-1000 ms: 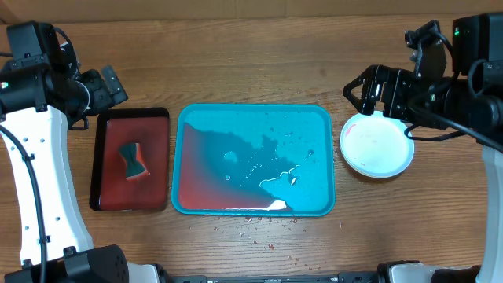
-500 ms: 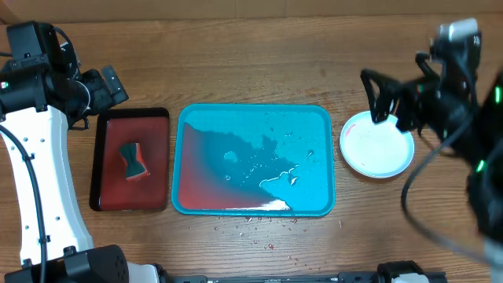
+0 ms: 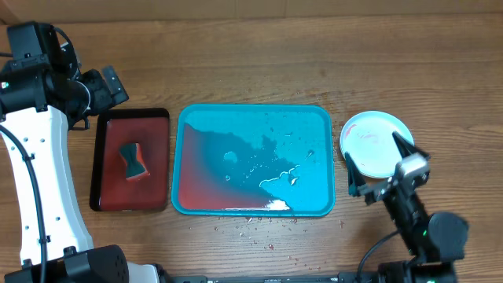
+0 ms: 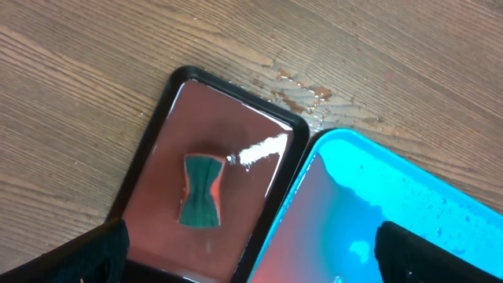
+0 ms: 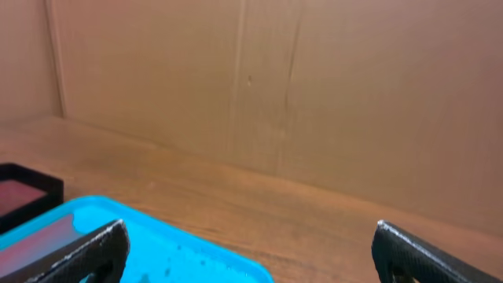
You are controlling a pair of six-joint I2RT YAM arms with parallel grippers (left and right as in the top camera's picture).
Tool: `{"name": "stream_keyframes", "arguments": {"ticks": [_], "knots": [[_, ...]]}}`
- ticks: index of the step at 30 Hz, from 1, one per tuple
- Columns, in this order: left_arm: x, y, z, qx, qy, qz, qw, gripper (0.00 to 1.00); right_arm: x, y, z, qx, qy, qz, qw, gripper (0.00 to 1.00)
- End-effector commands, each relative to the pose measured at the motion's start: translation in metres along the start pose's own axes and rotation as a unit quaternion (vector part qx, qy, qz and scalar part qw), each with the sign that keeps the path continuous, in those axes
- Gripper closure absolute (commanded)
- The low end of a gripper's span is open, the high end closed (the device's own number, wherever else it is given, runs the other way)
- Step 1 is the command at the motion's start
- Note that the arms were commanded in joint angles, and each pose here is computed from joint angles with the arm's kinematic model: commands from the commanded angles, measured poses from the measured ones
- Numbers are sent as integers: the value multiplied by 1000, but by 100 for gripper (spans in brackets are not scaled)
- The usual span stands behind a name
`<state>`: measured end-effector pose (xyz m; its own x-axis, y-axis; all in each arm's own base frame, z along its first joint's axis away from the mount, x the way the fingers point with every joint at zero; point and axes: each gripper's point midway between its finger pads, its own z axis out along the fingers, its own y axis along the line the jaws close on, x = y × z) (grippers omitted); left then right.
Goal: Clean dirty plates on tray and stack at the side
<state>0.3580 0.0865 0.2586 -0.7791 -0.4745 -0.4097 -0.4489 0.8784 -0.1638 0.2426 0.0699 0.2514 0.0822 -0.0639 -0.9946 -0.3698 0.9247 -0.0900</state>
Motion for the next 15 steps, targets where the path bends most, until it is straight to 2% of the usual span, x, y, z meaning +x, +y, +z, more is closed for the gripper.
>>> {"name": "stream_keyframes", "arguments": {"ticks": [1,5,9,15], "knots": [[-1,-2,-1,3,-1,-5,1000,0,32,1,-7,10,-10,-12,1000,0],[-1,-2,-1,3,-1,-5,1000,0,57,4,-10,11,-10,-11,1000,0],[-1,-2,-1,3,-1,-5,1000,0,75,8,-13,0,26,1,1000,0],[-1,-2,-1,3,-1,-5,1000,0,74,7,-12,2,25,1,1000,0]]}}
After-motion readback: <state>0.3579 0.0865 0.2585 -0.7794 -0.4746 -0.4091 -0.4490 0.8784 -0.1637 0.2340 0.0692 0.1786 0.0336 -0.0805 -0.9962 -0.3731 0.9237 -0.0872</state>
